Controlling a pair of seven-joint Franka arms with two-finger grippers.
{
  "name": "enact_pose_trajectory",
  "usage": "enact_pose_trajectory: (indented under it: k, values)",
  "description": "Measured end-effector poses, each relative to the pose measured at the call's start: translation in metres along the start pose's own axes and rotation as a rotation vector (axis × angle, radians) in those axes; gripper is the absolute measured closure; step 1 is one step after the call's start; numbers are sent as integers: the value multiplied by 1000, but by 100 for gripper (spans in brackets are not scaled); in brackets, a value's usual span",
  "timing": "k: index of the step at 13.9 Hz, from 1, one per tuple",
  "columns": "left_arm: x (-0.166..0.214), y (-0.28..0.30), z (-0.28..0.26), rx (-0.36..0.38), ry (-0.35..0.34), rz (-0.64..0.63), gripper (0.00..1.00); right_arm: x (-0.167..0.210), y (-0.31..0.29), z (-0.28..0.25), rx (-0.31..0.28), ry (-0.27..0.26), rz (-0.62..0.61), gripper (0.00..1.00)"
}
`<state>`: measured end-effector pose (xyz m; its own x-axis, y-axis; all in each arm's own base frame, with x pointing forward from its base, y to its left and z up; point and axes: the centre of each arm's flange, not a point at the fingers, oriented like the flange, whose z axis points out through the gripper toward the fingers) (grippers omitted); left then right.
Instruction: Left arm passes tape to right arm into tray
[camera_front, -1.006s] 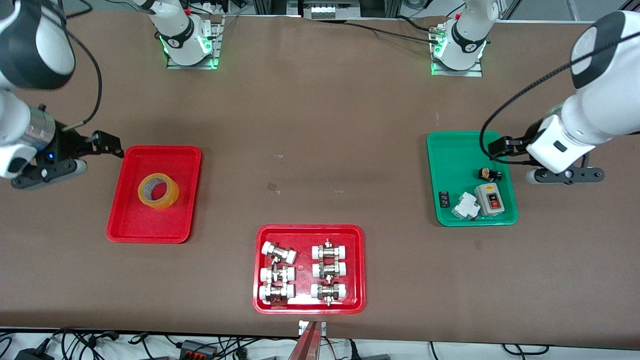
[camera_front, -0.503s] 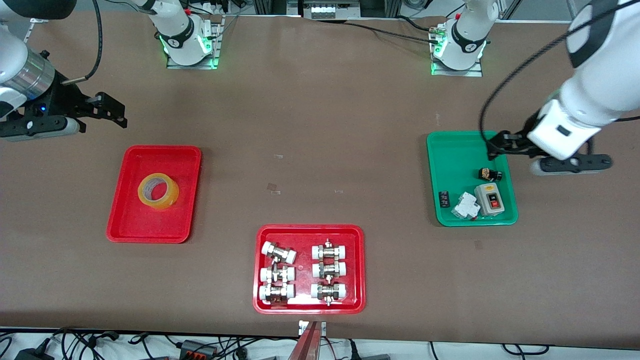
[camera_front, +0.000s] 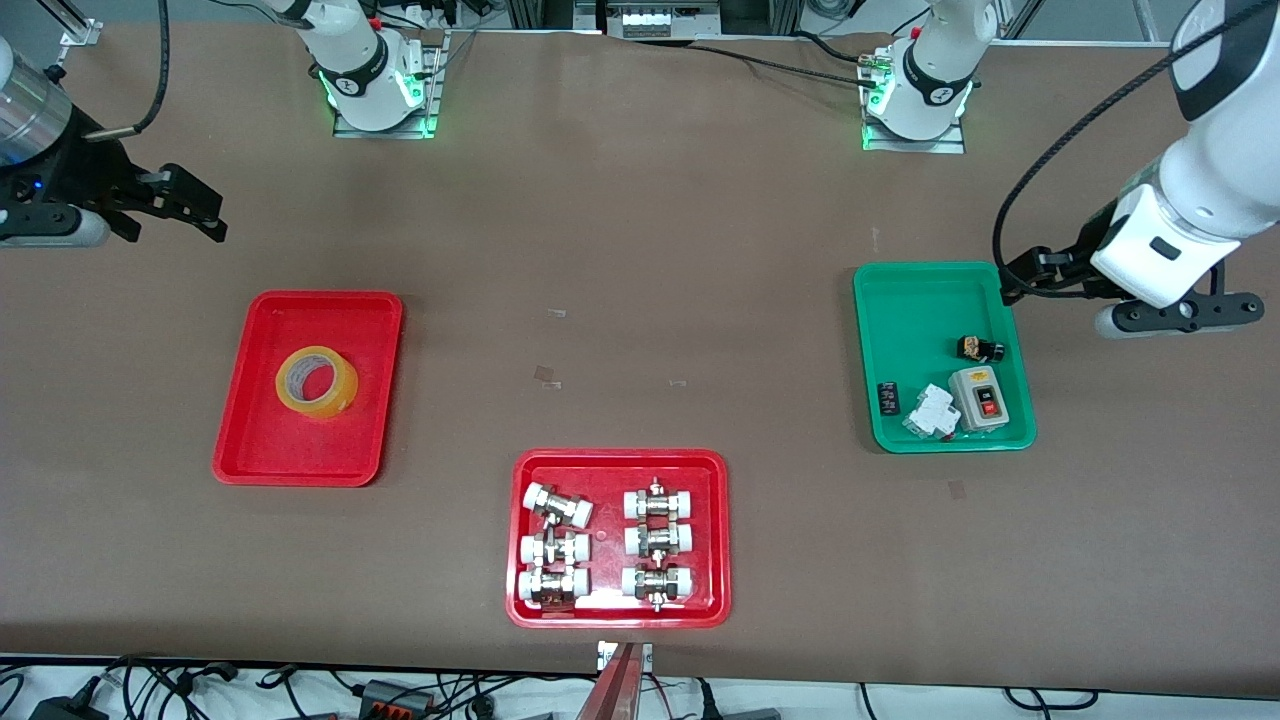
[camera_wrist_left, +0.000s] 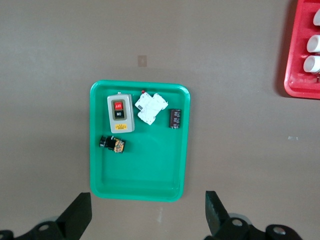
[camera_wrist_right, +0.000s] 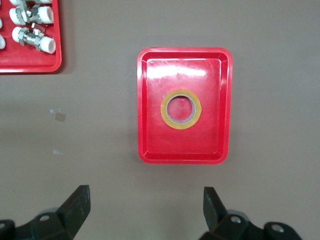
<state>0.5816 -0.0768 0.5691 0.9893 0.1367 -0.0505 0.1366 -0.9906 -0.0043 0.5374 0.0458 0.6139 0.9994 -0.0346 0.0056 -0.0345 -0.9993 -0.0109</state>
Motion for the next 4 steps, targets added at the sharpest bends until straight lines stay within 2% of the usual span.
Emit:
enact_pose_trajectory:
  k: [4]
  values:
    - [1,-25,11,-42,-38,-67,0,-1,2,1,-4,-17,18,0]
